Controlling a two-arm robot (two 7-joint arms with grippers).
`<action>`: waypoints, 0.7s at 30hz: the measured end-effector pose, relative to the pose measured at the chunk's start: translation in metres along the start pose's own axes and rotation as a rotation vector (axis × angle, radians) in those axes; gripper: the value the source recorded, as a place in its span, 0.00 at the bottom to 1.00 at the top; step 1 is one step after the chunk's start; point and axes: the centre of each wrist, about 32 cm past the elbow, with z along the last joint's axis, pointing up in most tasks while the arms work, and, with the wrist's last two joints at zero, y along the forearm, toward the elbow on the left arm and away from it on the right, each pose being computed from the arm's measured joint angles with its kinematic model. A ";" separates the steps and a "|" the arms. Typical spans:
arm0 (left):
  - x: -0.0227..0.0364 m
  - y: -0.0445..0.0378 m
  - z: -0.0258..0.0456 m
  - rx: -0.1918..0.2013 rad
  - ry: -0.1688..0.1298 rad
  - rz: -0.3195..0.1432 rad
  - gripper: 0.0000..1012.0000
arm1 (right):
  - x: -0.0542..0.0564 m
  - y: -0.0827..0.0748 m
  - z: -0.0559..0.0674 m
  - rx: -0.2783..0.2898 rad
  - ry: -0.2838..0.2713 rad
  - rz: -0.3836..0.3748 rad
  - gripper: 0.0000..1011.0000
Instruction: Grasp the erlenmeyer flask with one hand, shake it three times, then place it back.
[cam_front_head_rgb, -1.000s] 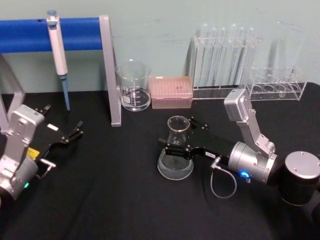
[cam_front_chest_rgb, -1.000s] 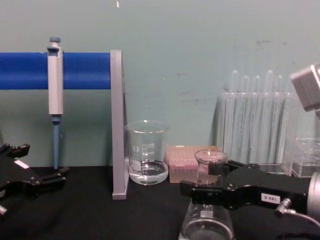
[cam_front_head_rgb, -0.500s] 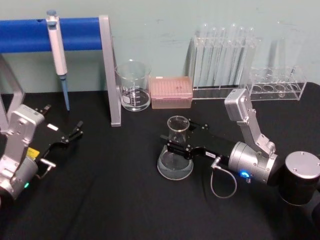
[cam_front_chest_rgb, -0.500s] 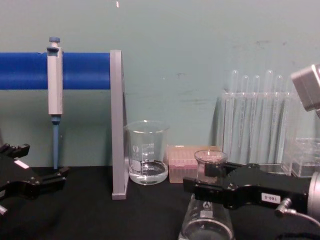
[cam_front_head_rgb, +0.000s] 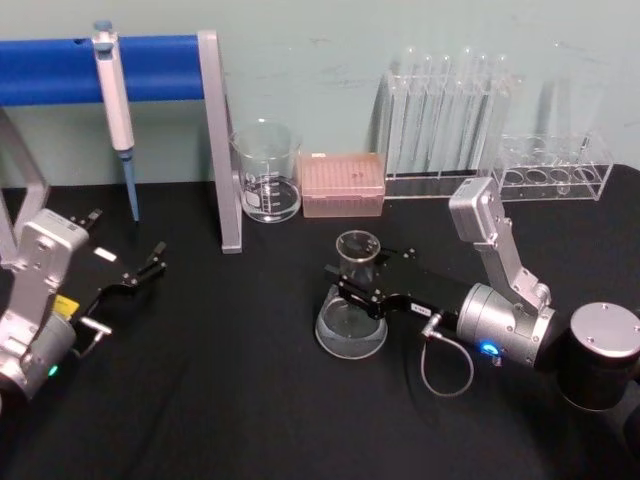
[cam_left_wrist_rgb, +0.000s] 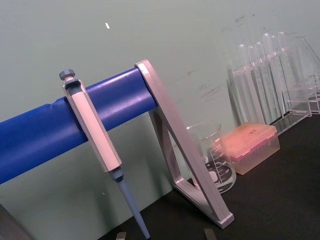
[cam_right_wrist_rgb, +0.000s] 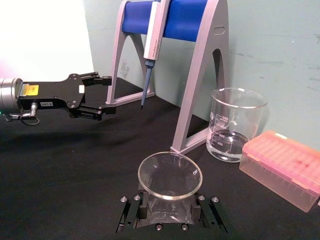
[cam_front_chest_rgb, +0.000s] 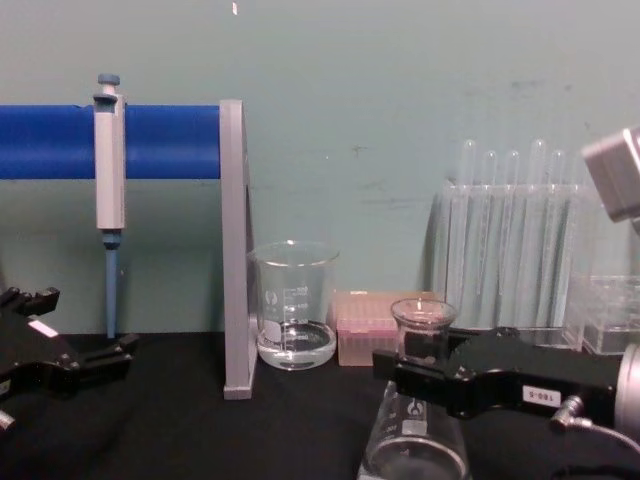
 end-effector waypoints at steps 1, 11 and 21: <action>0.0000 0.0000 0.0000 0.000 0.000 0.000 0.99 | 0.000 0.000 0.000 0.000 0.000 0.000 0.45; 0.0000 0.0000 0.0000 0.000 0.000 0.000 0.99 | 0.000 -0.003 0.009 0.023 0.012 -0.060 0.45; 0.0000 0.0000 0.0000 0.000 0.000 0.000 0.99 | -0.002 -0.010 0.038 0.056 0.006 -0.113 0.45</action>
